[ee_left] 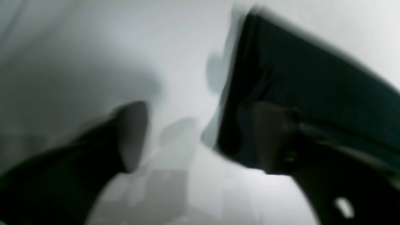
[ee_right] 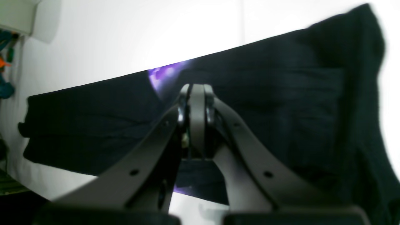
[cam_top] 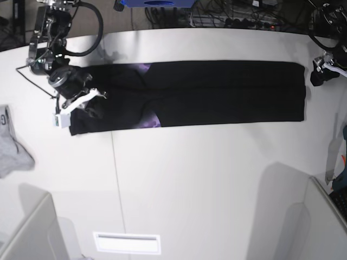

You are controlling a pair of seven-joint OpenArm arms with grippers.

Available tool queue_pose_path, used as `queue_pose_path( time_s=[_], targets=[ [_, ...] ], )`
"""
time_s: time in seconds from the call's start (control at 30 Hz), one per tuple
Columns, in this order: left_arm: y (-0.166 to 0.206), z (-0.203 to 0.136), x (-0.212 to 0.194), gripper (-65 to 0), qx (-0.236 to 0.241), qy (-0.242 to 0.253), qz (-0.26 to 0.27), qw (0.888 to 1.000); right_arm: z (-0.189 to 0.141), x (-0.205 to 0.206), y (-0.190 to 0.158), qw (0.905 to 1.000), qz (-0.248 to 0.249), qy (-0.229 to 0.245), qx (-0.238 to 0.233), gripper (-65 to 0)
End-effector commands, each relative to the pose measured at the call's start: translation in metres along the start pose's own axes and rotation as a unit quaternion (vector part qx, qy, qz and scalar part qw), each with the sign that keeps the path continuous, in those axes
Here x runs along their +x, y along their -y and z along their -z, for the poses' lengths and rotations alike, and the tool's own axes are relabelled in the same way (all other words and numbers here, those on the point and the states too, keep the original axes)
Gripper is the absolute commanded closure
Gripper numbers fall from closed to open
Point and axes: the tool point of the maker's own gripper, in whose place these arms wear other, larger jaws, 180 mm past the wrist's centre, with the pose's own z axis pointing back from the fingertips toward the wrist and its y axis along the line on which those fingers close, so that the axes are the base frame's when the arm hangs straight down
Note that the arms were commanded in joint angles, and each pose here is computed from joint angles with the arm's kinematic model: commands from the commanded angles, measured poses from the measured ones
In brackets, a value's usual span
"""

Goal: Fold the T-shirt properly
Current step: 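Grasp the ends of the folded strip with both grippers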

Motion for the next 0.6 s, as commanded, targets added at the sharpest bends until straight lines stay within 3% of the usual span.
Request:
queue_pose_path(
  time_s=[0.0, 0.3, 0.57],
  targets=[
    [0.003, -0.004, 0.023, -56.3, -0.011, 0.041, 0.014, 0.999, -0.004, 0.013, -0.003, 0.9997, -0.01, 0.022, 0.006, 0.0],
    [0.038, 0.029, 0.013, -53.3, -0.062, 0.022, 0.028, 0.997, 0.003, 0.002, -0.021, 0.9994, -0.02, 0.004, 0.029, 0.0],
    [0.032, 0.055, -0.011, -52.7, -0.065, -0.022, -0.011, 0.998, 0.002, 0.001, -0.018, 0.9995, -0.018, 0.004, 0.025, 0.0]
  ],
)
